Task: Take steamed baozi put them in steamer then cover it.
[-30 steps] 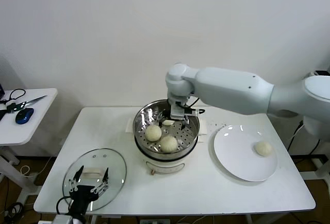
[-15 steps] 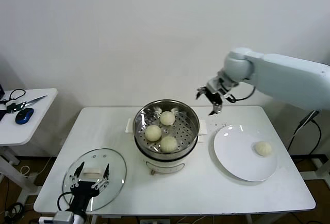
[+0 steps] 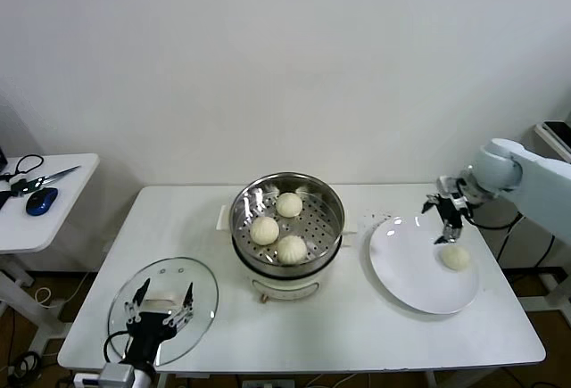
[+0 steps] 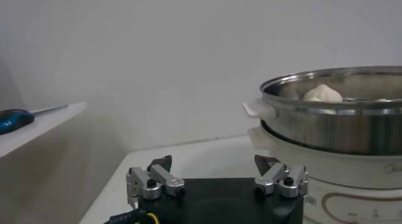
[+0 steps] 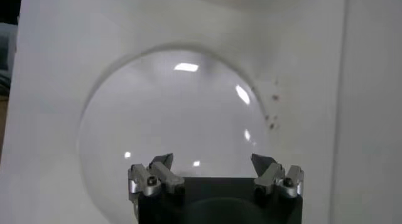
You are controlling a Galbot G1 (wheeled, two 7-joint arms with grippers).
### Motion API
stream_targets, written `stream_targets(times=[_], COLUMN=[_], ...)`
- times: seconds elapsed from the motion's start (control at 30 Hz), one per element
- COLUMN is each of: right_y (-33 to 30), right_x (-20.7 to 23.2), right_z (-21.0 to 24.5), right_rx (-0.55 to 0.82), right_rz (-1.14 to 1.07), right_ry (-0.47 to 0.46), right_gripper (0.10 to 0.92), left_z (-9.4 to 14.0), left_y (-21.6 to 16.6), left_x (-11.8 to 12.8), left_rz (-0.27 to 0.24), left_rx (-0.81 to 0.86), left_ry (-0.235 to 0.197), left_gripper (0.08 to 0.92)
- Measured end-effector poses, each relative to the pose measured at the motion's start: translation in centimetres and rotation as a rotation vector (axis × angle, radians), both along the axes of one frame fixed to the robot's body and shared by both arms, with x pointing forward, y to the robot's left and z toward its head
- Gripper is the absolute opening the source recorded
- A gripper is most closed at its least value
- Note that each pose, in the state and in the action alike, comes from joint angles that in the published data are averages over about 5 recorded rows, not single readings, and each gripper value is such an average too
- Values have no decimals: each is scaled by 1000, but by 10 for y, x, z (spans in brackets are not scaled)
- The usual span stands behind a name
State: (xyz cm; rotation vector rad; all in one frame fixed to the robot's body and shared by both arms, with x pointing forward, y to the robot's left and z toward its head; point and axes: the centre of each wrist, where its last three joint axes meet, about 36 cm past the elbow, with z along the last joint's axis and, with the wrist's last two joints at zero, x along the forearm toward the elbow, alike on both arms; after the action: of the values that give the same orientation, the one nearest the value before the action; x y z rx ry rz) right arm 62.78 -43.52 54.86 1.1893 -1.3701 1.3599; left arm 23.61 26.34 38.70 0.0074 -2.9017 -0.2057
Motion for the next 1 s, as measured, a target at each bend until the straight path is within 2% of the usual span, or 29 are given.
stream_targets(times=[0.47,1.0], right_y=[-54,-55], right_x=[-2,15], right_z=[-55,-86], right_rx=[-74,-86], right_rz=[-66,-70], right_ry=[55,75], right_gripper=[823,823], left_z=[-3,-5], left_y=[0,-3], left_x=[-3,-1], left_rz=[10,10], left_rx=[9,8], left_ry=[16,21], left_gripper=[823,823])
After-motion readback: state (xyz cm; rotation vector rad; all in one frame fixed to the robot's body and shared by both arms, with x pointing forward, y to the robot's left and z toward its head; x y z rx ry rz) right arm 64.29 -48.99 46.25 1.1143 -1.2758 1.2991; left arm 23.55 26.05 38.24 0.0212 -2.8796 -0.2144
